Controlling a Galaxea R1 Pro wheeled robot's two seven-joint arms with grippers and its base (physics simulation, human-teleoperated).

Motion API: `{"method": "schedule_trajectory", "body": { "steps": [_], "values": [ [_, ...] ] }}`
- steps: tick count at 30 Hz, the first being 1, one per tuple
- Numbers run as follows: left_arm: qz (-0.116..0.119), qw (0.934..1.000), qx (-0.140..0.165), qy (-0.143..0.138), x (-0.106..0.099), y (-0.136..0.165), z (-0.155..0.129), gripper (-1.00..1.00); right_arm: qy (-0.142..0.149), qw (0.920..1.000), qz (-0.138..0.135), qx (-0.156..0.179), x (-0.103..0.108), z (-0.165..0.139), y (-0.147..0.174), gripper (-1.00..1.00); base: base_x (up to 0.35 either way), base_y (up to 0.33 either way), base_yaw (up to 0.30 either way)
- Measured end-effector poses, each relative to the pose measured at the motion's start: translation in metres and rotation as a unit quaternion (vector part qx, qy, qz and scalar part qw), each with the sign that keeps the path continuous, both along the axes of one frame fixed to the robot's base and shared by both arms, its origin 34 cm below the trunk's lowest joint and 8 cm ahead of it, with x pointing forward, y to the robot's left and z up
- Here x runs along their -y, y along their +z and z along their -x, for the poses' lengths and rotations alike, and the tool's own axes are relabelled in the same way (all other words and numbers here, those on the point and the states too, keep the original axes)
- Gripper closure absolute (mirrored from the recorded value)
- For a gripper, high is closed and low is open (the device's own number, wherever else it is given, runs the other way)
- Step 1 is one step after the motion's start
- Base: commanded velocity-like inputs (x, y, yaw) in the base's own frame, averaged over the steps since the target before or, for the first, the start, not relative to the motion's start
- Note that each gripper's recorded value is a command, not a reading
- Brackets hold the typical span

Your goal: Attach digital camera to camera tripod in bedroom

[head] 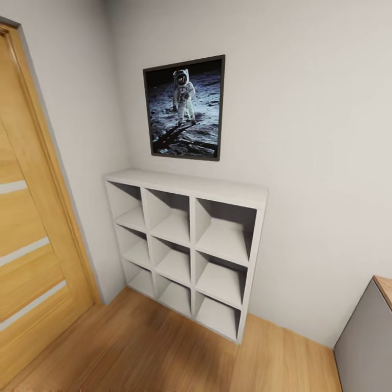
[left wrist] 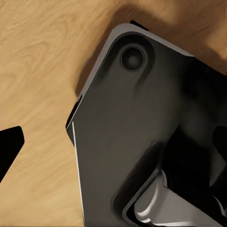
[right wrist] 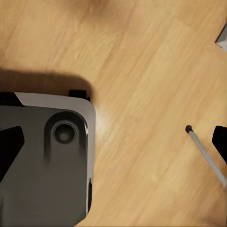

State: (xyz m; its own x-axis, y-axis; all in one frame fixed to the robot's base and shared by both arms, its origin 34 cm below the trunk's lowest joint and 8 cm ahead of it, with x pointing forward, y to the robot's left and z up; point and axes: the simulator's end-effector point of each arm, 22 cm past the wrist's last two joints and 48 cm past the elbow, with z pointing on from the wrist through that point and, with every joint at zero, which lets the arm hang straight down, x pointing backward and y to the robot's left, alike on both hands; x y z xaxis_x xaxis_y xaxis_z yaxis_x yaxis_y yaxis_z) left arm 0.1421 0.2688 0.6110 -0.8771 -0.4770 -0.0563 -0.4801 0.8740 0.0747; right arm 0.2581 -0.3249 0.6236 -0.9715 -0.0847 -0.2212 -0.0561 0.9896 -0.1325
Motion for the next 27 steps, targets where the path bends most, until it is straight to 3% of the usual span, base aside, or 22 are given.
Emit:
{"method": "schedule_trajectory", "body": {
  "steps": [8,15,27],
  "values": [
    [-0.027,0.9986,0.044,0.010,-0.012,0.002,-0.017,-1.00,-0.002,1.0000,0.001,-0.006,0.002,0.003,0.000,-1.00,0.000,0.000,0.300],
    [-0.029,0.9987,0.041,0.011,-0.014,0.002,-0.012,-1.00,-0.002,1.0000,0.001,-0.004,0.001,0.003,0.000,-1.00,0.098,0.000,0.300],
    [-0.015,0.9996,0.022,0.005,-0.008,0.001,-0.001,-1.00,-0.002,1.0000,0.000,0.003,0.000,-0.001,0.001,-1.00,0.298,0.000,0.300]
  ]
}}
